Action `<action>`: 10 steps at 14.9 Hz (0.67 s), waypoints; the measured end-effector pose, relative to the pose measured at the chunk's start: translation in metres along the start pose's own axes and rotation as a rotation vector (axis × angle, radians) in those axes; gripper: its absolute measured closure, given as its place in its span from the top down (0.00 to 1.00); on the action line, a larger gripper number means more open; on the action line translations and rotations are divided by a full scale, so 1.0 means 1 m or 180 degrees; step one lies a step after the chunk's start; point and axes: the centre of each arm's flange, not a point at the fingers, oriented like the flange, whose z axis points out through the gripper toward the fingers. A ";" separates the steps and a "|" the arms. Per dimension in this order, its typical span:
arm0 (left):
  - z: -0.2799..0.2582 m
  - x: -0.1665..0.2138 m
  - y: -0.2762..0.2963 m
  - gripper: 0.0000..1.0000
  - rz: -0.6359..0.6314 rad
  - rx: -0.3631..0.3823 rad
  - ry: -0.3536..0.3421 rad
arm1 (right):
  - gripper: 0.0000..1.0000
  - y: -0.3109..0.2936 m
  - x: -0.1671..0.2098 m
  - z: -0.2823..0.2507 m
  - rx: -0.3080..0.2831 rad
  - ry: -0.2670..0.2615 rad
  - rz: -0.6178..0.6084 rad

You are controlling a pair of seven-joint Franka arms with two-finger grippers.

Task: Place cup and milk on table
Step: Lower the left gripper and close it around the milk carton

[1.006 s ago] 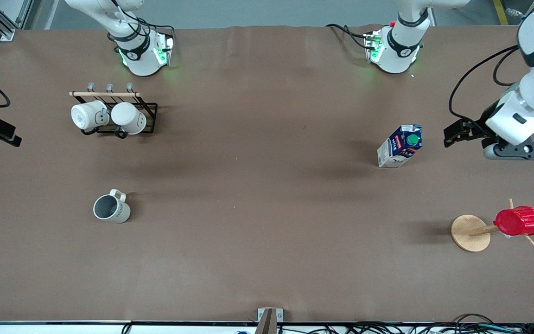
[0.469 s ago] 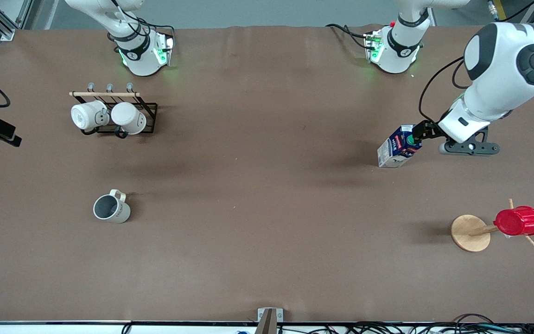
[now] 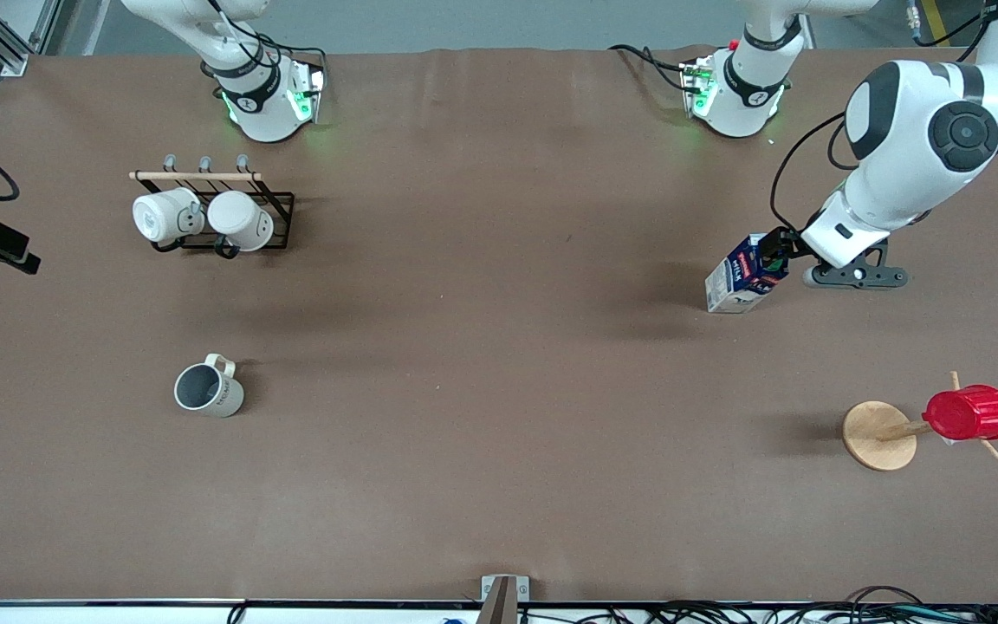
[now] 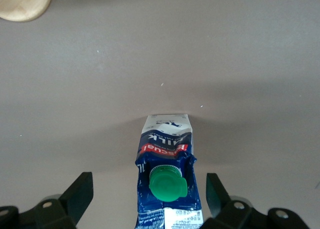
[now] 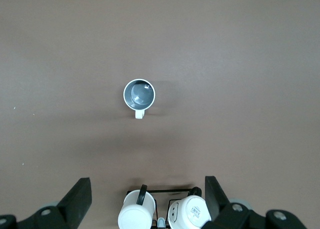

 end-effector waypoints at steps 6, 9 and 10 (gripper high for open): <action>0.020 -0.009 0.001 1.00 0.0008 0.0006 -0.0054 | 1.00 0.001 0.000 0.000 0.0000 -0.0001 0.0008; 0.025 -0.010 0.004 1.00 0.0031 0.0011 -0.0078 | 1.00 0.002 0.000 0.000 0.0000 -0.0001 0.0008; 0.027 -0.011 0.007 1.00 0.0048 0.0014 -0.0092 | 1.00 0.002 0.000 0.000 0.0000 -0.0002 0.0008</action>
